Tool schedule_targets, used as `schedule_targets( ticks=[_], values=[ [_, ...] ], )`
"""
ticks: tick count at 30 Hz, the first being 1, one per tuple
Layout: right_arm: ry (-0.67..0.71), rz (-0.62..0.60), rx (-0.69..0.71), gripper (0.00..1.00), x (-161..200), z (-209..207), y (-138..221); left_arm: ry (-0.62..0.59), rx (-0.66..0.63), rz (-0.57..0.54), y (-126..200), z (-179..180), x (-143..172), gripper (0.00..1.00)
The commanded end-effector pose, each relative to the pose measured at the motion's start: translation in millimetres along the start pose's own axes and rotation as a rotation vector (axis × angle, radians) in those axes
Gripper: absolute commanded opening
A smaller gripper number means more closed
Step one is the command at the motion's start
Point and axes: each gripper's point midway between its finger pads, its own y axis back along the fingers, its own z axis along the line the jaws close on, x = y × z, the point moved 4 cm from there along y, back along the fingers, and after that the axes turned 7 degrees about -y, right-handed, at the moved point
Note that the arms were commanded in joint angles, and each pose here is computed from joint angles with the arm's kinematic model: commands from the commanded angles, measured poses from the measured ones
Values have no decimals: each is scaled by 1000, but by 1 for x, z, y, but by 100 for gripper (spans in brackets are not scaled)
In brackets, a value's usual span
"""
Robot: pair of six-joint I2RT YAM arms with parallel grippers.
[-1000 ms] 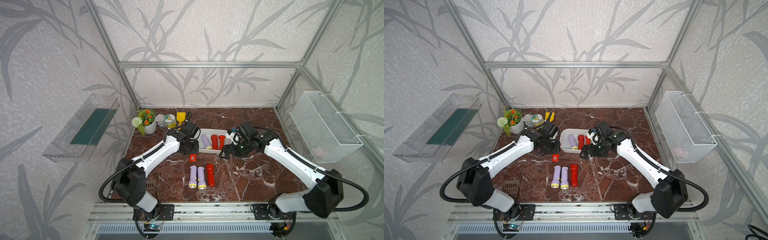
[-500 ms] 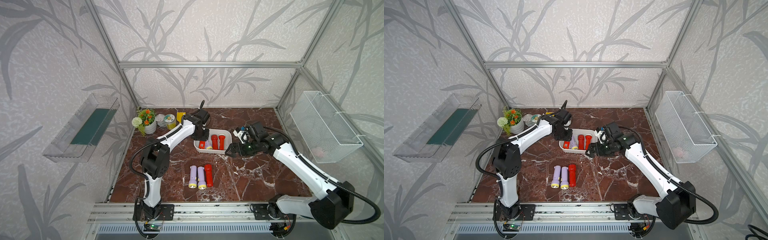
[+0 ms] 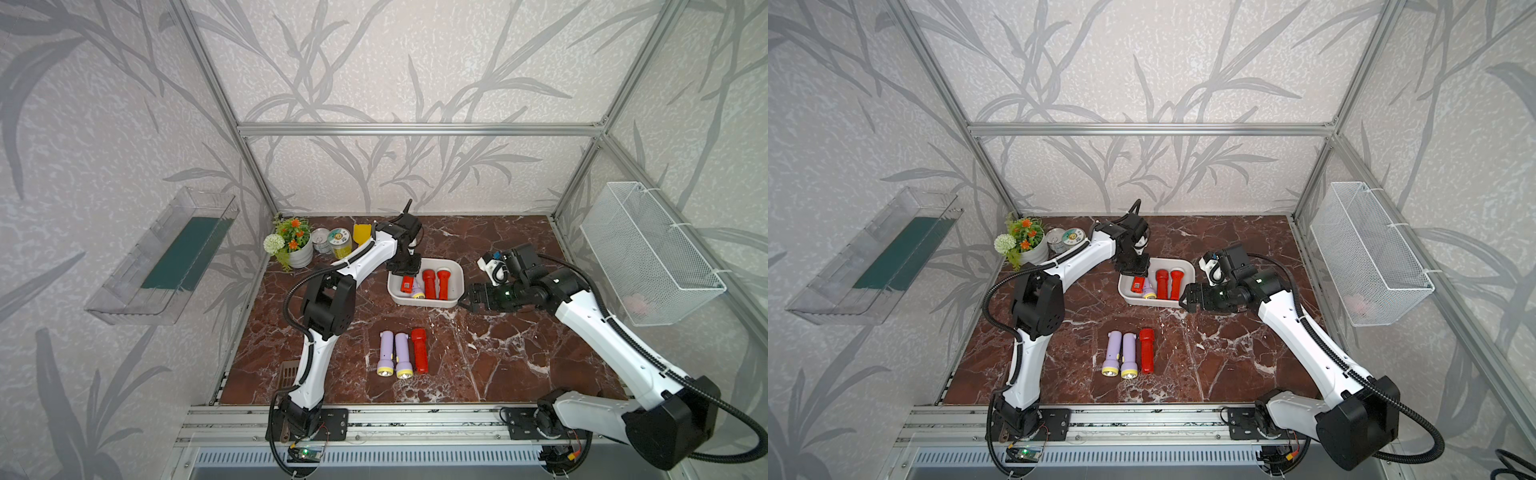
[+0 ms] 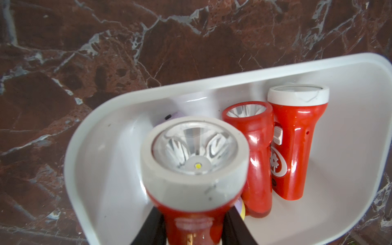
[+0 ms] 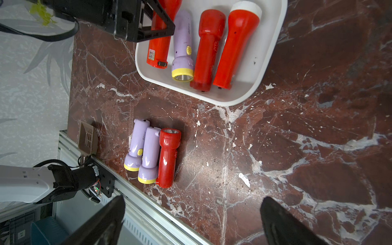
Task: Put the flashlights into the storage boxes
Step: Place the flashlight at the storage box.
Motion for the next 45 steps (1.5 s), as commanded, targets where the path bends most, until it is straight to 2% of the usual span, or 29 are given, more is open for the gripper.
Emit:
schedule_targets(
  ticks=[1,15,24,29,39,42,45],
  values=[
    [-18,6,13,99,2,-3,2,3,4,27,4,8,4,23],
    [-28,20,7,99,2,-3,-1,46,-5,98,-14,27,24,22],
    [-39,30,-5,99,5,-5,-6,60,0,128,-28,31,30,29],
    [-29,9,-9,99,-6,-3,-14,64,5,139,-33,32,35,31],
    [-1,14,-32,99,-32,9,-25,62,16,132,-32,31,36,47],
    [1,18,-33,99,-32,9,-26,67,21,123,-30,30,36,59],
    [3,22,-27,99,-30,8,-25,67,35,109,-28,28,34,59]
  ],
)
